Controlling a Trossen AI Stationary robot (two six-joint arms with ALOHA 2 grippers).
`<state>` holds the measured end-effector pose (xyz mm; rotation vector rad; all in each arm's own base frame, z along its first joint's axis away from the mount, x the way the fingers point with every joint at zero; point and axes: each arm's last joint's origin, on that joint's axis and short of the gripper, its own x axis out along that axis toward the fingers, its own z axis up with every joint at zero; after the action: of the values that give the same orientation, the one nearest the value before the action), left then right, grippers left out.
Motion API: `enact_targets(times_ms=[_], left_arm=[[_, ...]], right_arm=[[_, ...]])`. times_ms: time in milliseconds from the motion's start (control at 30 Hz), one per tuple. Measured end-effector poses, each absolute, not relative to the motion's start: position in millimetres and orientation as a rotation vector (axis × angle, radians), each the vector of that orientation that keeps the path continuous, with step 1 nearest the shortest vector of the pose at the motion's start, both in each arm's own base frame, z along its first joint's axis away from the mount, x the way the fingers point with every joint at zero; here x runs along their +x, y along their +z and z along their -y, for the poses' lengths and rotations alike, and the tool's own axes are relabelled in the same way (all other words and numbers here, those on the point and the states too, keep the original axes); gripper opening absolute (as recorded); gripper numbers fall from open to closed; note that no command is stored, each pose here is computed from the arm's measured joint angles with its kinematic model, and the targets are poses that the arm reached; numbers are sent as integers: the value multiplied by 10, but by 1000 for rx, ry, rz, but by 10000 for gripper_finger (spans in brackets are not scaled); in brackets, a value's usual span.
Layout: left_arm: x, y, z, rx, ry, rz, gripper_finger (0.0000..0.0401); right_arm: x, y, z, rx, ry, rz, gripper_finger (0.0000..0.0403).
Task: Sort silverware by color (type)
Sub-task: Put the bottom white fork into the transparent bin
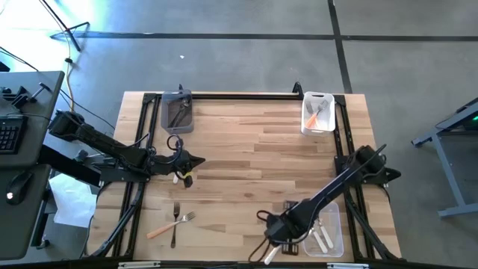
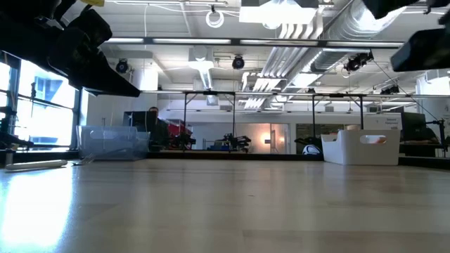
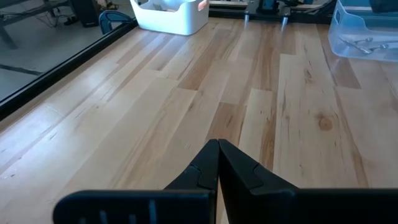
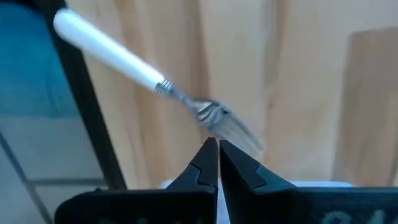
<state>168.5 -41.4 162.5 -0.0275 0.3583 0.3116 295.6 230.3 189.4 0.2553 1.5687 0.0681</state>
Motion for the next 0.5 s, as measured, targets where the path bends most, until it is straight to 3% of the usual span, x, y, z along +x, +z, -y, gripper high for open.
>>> enact_targets(times_ms=[333, 500], left_arm=[[1686, 1624, 415, -28, 308, -359, 0], [1684, 1620, 415, -26, 306, -365, 0]], right_arm=[[3001, 1829, -2460, 289, 228, -1543, 0], [3025, 1582, -2495, 286, 264, -1640, 0]])
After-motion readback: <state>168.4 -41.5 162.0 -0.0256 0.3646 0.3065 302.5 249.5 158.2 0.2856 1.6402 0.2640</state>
